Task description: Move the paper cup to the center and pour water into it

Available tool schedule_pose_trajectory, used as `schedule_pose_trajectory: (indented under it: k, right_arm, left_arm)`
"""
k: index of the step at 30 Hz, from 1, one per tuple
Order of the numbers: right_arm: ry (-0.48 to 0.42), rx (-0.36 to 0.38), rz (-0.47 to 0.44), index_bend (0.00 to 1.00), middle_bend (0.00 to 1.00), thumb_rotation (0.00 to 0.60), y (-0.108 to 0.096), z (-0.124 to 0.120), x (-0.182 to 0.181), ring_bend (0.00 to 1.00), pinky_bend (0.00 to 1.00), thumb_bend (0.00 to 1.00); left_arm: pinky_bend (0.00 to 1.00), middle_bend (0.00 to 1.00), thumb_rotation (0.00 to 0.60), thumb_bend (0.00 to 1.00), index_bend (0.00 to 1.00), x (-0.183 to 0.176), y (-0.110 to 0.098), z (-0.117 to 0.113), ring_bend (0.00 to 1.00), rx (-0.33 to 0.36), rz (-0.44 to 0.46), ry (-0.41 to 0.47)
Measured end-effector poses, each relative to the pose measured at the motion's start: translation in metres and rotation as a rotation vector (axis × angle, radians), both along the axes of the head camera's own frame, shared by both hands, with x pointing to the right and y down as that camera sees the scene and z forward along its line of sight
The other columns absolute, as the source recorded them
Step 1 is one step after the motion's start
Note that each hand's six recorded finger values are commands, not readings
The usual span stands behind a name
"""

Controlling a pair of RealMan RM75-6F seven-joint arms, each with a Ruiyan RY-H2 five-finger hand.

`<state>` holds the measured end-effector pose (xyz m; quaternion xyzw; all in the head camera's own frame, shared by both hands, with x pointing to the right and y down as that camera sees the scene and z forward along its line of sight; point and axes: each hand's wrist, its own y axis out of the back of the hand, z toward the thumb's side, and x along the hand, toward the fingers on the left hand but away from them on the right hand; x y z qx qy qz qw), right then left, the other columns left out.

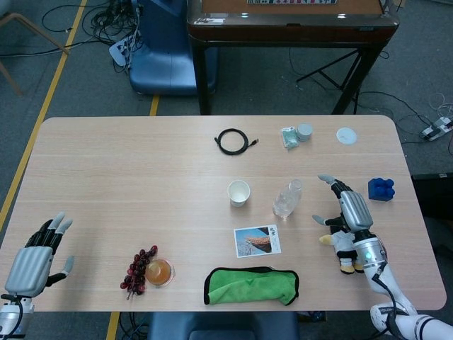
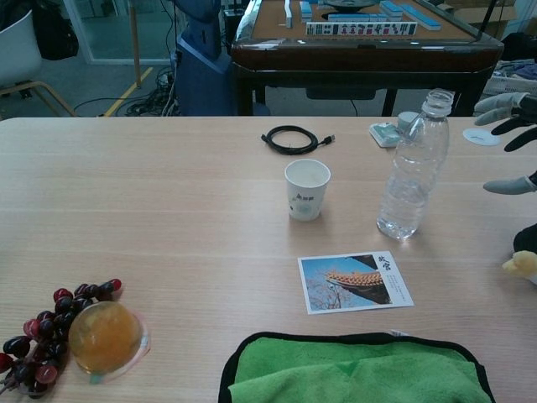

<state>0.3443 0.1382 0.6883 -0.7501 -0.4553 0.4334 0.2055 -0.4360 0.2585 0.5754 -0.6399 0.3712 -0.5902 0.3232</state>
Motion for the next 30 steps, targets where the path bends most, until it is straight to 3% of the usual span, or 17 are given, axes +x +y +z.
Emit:
schedule_pose_trajectory:
  k: [30]
  right_arm:
    - [-0.140,-0.113,-0.039,0.17,0.20,0.600,-0.004,0.057,-0.040,0.18,0.29,0.00]
  left_arm:
    - [0.15,0.00,0.600,0.38,0.01,0.001,0.001,-0.003,0.00,0.004,0.007,-0.004]
